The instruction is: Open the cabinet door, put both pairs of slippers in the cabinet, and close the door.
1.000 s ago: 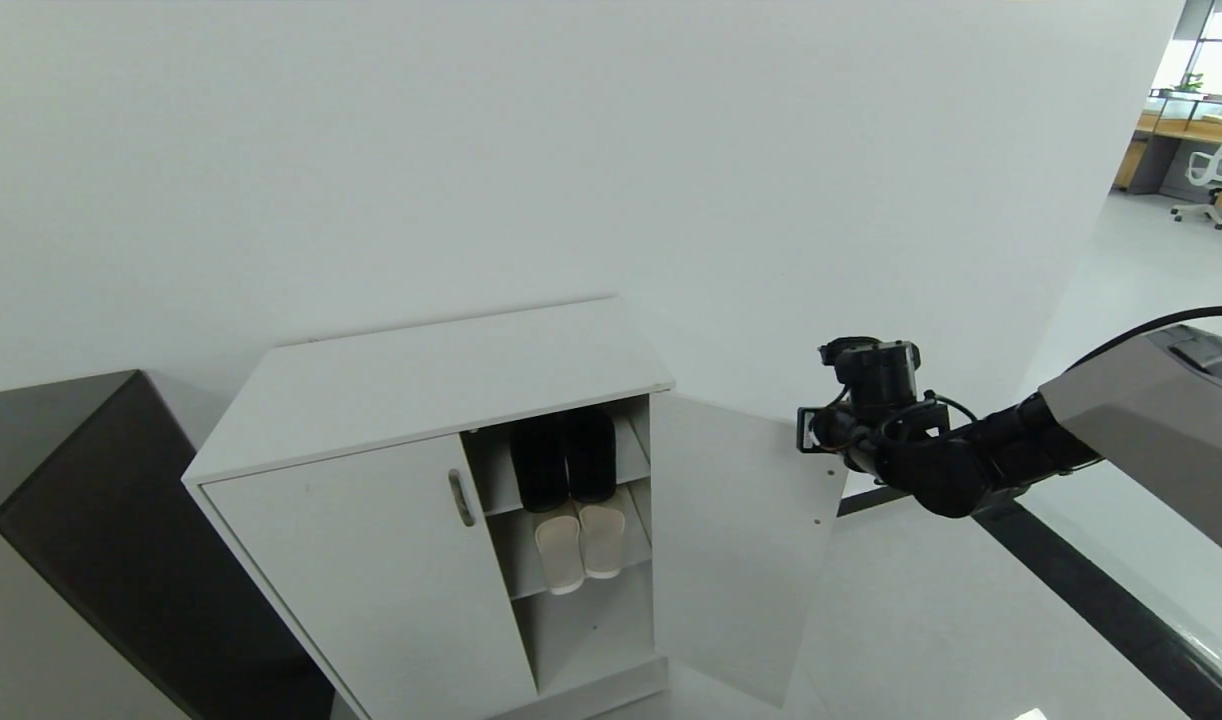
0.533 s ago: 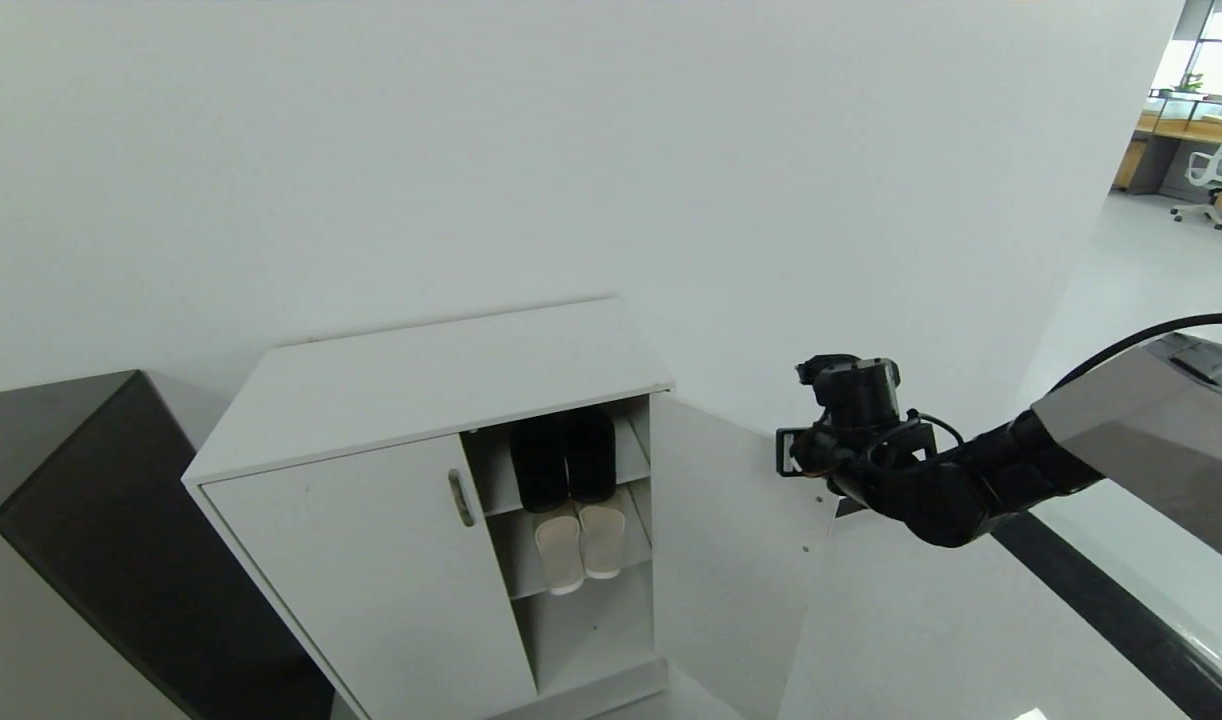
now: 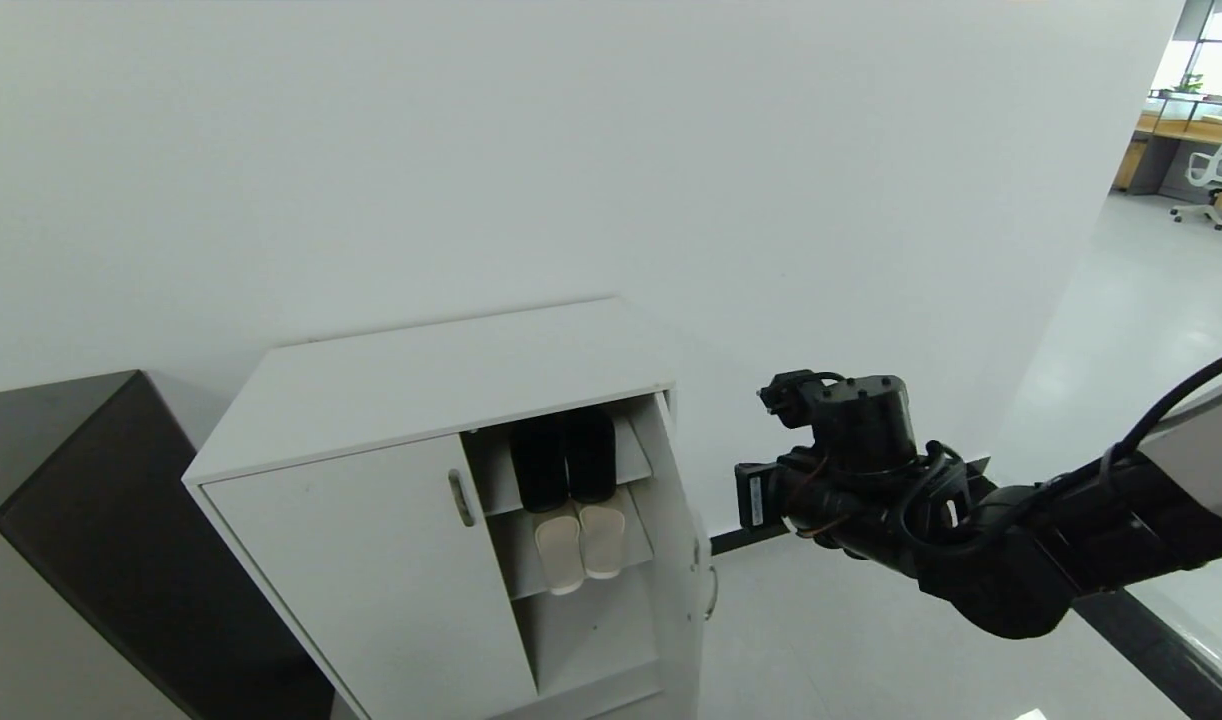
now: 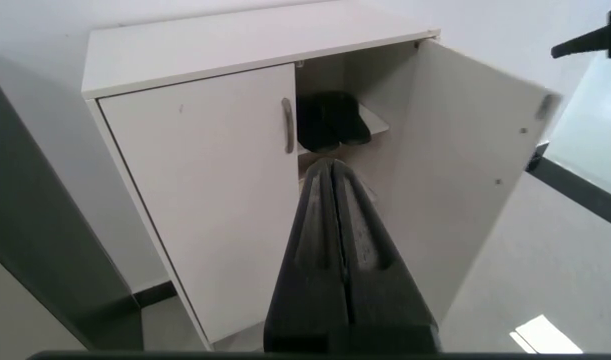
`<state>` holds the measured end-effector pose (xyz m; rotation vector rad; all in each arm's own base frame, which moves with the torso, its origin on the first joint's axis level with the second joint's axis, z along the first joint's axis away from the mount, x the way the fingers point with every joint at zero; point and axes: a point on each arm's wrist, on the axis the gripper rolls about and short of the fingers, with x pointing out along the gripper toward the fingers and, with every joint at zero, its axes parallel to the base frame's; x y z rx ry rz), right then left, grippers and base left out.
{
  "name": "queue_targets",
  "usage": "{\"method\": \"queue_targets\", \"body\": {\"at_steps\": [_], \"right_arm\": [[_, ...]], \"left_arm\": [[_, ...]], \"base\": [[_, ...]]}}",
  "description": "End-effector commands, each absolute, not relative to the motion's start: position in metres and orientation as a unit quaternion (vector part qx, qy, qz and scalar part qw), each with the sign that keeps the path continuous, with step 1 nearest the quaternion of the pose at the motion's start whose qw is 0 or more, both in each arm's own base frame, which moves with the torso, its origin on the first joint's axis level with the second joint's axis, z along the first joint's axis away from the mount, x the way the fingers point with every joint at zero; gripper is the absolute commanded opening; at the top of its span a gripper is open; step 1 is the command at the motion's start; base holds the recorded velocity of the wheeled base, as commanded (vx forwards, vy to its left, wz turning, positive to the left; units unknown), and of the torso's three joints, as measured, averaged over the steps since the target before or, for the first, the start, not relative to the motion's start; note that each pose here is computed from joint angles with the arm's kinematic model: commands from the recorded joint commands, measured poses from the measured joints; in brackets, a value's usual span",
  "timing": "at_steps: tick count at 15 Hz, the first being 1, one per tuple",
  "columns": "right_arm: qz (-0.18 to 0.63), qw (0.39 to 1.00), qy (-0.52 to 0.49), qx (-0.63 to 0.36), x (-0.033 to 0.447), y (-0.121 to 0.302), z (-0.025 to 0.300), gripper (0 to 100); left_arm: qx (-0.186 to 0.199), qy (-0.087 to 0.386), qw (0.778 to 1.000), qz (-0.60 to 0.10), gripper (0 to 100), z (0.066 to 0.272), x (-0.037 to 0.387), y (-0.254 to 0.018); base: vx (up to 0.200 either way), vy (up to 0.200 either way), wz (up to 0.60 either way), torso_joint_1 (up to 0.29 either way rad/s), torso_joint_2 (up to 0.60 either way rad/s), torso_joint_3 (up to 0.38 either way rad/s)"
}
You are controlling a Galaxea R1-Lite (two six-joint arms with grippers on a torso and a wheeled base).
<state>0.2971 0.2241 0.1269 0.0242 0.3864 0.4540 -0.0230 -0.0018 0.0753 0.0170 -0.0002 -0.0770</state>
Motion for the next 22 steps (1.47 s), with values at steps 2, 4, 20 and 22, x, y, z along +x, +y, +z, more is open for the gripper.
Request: {"method": "queue_targets", "body": {"at_steps": [2,4,20,22], "right_arm": [[0.236,0.957,0.171,0.003,0.284,0.220,0.133,0],[0.242,0.955,0.171,-0.005,0.282,0.222,0.131,0],[0.248,0.954,0.171,-0.007,0.279,0.224,0.121,0],[0.258,0.951,0.172,-0.005,0.275,0.221,0.115,0]], "left_arm": [[0.008,0.000,0.999,-0.038,0,0.075,-0.023,-0.002],[0.008,0.000,0.999,-0.038,0,0.075,-0.023,-0.002],[0.008,0.000,0.999,-0.038,0,0.075,-0.023,-0.002],[0.008,0.000,0.999,-0.038,0,0.075,-0.023,-0.002]], "base": [[0.000,0.000,0.00,0.000,0.00,0.000],[0.000,0.000,0.30,-0.001,0.00,0.001],[0.000,0.000,0.30,0.001,0.00,0.002],[0.000,0.000,0.00,0.000,0.00,0.000]]}}
